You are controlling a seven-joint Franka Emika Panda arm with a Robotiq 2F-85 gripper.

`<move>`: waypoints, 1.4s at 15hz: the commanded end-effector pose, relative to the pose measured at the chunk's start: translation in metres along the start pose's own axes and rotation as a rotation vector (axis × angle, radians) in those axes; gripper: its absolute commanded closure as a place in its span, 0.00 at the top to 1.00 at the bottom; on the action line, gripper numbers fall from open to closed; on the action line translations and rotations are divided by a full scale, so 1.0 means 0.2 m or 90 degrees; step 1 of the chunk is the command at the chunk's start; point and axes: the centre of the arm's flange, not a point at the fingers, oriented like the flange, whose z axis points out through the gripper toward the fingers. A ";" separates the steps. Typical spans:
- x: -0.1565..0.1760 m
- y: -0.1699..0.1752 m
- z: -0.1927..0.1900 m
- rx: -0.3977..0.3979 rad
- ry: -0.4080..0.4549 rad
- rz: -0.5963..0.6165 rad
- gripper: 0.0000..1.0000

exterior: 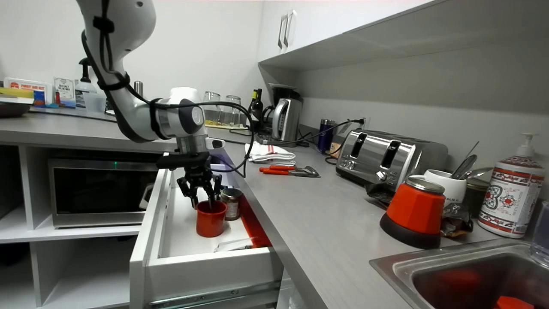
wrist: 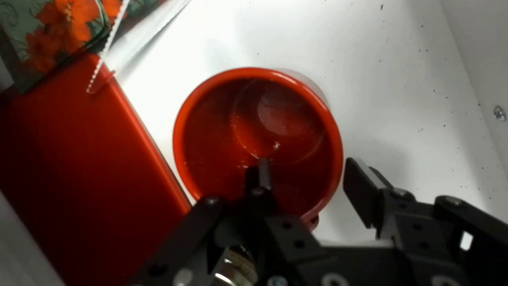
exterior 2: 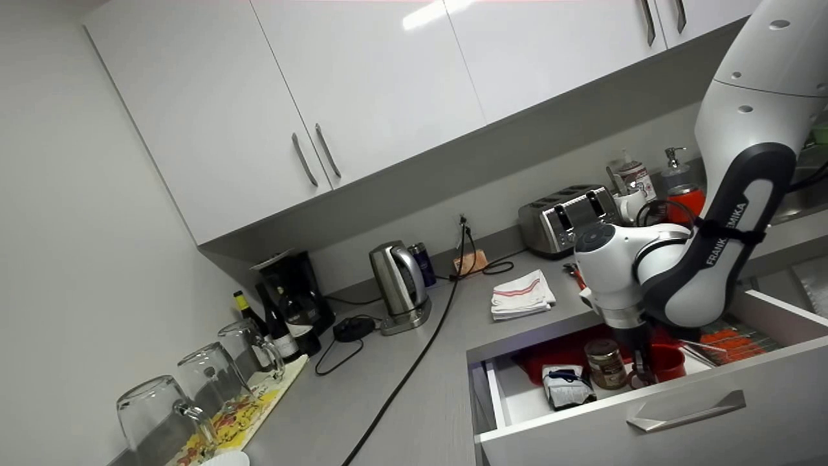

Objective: Open the top drawer,put the red cup inside and close it

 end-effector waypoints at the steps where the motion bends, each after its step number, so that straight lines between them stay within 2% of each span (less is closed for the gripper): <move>1: 0.04 0.01 -0.01 -0.003 -0.003 0.000 0.69; 2: 0.03 0.02 -0.04 -0.002 0.000 0.004 0.72; 4: 0.03 0.05 -0.12 0.004 0.014 0.012 0.68; 7: 0.03 0.08 -0.24 0.008 0.035 0.024 0.76; 8: 0.03 0.09 -0.28 0.009 0.041 0.028 0.70; 10: 0.03 0.10 -0.35 0.013 0.052 0.034 0.73; 12: 0.01 0.09 -0.42 0.017 0.065 0.034 0.94; 13: -0.01 0.07 -0.47 0.020 0.071 0.031 0.94; 14: -0.02 0.05 -0.50 0.022 0.077 0.027 0.99; 15: -0.05 0.02 -0.55 0.026 0.084 0.019 1.00; 21: -0.20 -0.20 -0.77 0.044 0.135 -0.039 1.00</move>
